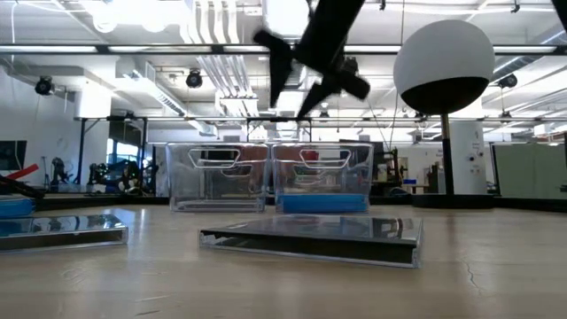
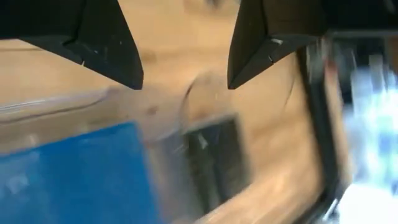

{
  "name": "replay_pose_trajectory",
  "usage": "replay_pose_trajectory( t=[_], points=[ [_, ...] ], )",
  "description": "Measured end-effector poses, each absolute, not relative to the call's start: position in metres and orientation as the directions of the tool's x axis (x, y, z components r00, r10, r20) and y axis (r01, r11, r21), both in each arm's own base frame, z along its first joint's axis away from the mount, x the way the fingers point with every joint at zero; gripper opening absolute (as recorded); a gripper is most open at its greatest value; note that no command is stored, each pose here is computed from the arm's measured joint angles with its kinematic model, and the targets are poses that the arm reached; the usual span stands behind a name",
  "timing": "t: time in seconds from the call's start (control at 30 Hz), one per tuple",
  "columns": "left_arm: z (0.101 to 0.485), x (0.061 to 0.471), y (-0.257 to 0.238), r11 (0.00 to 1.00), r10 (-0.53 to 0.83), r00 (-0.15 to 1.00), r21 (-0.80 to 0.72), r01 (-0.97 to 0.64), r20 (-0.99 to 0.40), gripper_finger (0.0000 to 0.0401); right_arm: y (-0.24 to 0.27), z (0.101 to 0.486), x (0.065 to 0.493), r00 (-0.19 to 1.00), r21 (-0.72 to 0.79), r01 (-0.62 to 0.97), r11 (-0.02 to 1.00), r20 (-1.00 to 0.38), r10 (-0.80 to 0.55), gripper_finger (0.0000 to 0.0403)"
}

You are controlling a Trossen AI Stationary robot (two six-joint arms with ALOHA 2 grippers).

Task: Pick & place jewel cases by type
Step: Put the blue CD case into the right transparent bin

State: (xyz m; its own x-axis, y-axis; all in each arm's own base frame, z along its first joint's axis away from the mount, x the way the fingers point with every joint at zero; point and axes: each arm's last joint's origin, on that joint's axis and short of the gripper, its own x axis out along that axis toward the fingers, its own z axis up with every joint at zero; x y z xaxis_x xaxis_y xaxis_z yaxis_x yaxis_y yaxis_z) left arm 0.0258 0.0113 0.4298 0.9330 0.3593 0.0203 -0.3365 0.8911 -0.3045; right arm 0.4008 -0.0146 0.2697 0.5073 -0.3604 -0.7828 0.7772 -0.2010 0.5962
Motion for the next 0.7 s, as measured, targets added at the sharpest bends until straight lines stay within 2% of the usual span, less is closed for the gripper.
replay_pose_trajectory(
  t=[0.07, 0.13, 0.17, 0.3, 0.43, 0.7],
  points=[
    [0.427, 0.024, 0.013, 0.893, 0.358, 0.934, -0.294, -0.341, 0.004, 0.0103, -0.002, 0.283, 0.4, 0.584, 0.605, 0.796, 0.026, -0.757, -0.292, 0.0228],
    [0.424, 0.022, 0.014, 0.894, 0.363, 0.932, -0.276, -0.352, -0.012, 0.0103, 0.012, 0.29, 0.399, 0.628, 0.608, 0.778, 0.159, -0.751, -0.203, 0.0225],
    [0.422, 0.022, 0.015, 0.899, 0.363, 0.931, -0.252, -0.358, -0.028, 0.0103, 0.019, 0.291, 0.398, 0.637, 0.609, 0.77, 0.19, -0.752, -0.172, 0.0225],
    [0.407, 0.025, 0.012, 0.906, 0.352, 0.926, -0.201, -0.373, -0.134, 0.0103, 0.038, 0.287, 0.399, 0.637, 0.611, 0.758, 0.227, -0.769, -0.058, 0.0225],
    [0.391, 0.036, 0.001, 0.9, 0.305, 0.918, -0.239, -0.365, -0.255, 0.0103, 0.046, 0.276, 0.405, 0.623, 0.608, 0.749, 0.263, -0.781, 0.029, 0.0226],
    [0.343, 0.082, -0.037, 0.865, 0.203, 0.836, -0.306, -0.397, -0.51, 0.0103, 0.052, 0.262, 0.425, 0.668, 0.673, 0.606, 0.425, -0.72, 0.188, 0.0226]
  ],
)
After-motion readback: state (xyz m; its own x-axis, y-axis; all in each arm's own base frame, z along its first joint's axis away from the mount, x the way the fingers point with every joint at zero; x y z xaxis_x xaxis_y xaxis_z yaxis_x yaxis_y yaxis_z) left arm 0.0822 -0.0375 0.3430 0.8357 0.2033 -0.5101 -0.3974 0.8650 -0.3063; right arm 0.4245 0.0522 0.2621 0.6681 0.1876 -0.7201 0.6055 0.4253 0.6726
